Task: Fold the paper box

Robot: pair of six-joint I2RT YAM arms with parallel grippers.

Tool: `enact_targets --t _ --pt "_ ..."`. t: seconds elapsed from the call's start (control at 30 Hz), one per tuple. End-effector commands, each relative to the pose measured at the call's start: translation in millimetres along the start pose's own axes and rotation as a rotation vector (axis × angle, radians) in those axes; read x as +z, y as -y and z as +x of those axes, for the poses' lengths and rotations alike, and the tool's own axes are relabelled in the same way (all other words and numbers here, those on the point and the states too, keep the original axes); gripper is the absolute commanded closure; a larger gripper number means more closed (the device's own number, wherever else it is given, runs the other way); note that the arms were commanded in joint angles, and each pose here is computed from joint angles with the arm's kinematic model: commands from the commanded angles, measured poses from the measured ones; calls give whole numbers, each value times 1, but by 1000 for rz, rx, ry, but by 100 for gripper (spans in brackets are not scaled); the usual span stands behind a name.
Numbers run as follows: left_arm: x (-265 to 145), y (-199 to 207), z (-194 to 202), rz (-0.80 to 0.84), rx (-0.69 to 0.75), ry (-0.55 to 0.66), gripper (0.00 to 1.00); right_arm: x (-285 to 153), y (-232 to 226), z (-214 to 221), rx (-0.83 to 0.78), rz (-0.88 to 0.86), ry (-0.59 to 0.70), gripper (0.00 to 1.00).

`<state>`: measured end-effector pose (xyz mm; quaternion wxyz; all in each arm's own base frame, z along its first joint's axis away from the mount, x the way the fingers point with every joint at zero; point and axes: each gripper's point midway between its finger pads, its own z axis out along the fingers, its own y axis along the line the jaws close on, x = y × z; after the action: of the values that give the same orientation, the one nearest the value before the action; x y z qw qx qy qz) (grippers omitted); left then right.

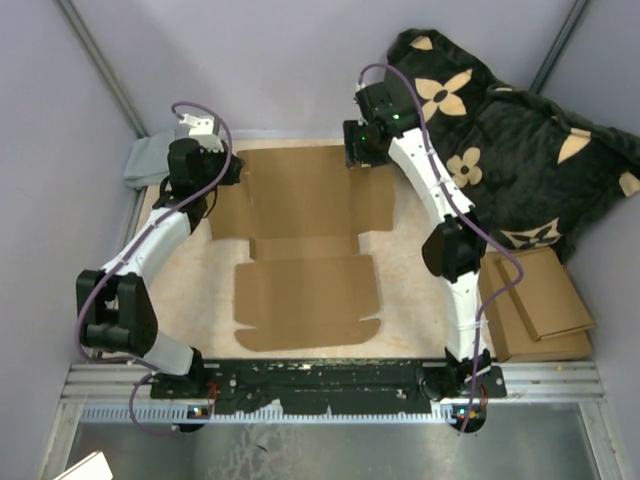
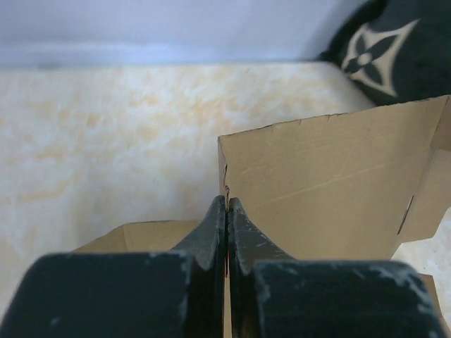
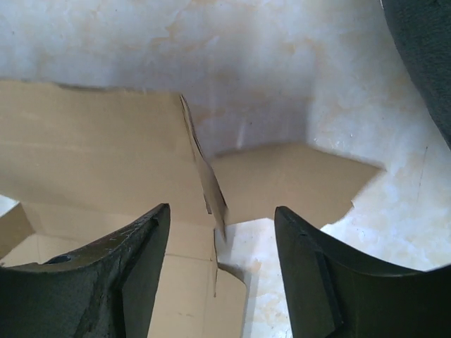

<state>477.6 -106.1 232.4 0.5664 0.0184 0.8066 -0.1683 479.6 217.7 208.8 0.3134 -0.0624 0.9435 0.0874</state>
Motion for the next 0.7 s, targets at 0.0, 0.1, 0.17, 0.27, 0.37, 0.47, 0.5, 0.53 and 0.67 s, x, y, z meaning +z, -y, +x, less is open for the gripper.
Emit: enact_targets --t 0.0,0.1,0.17,0.27,0.37,0.47,0.5,0.53,0.67 --pt "-22 32 -49 131 198 311 100 -41 -2 -2 -7 -39 15 38" --pt "-36 40 -52 161 273 385 100 -53 -4 4 -3 -64 27 37" --pt "-43 44 -53 180 314 429 100 -60 -4 9 -4 -75 23 38" --pt "-50 44 -51 179 324 456 100 -62 -2 21 -4 -77 -6 48" --pt "-53 48 -50 197 324 460 100 -65 0 33 -6 -74 -37 56" --pt "-54 51 -46 211 333 460 100 -71 3 33 -13 -65 -31 56" --pt "-55 52 -44 216 337 461 100 -74 3 33 -17 -63 -31 56" --pt "-57 53 -42 224 344 462 100 -76 4 32 -21 -63 -31 56" --pt "-73 62 -35 269 408 518 100 -80 4 31 -40 -60 -50 53"
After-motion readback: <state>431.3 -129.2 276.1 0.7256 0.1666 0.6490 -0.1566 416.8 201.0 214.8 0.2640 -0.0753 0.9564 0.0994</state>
